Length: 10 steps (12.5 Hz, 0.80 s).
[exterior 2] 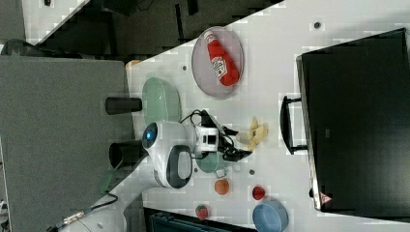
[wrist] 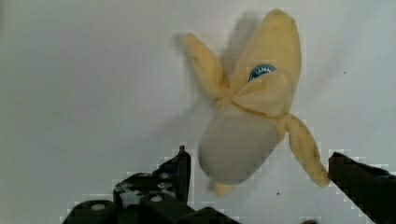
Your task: Pick banana from table and place on oven.
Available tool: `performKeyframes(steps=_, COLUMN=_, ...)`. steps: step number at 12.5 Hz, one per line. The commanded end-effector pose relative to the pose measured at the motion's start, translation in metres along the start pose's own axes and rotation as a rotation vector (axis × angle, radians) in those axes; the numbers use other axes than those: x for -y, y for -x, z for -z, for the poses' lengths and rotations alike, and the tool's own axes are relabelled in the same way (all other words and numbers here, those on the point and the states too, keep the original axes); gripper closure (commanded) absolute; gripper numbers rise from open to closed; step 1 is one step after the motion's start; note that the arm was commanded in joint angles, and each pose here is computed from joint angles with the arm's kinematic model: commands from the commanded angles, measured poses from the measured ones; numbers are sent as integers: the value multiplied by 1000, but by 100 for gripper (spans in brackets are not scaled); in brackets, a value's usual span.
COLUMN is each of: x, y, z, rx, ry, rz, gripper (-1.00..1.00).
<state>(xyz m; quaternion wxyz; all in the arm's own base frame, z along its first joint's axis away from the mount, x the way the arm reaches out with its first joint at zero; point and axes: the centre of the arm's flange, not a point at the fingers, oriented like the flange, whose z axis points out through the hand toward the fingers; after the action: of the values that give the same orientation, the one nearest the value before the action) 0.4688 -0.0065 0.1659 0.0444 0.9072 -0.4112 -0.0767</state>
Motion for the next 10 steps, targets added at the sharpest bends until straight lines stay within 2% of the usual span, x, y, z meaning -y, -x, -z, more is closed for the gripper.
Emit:
performKeyframes(steps=1, x=14, y=4, z=11, rx=-45, ry=-66, rz=10, gripper=-92)
performKeyframes(steps=3, x=17, y=2, z=6, rx=-65, ry=-92, rz=11, gripper=-43)
performKeyframes(steps=7, x=17, y=4, z=-1, rx=-58, ry=-85, rz=13, gripper=50)
performKeyframes(steps=8, x=17, y=4, z=-1, rx=-58, ry=-84, rz=12, gripper=58)
performKeyframes(steps=10, x=18, y=3, z=4, rx=-65, ry=-93, rz=14, gripper=58)
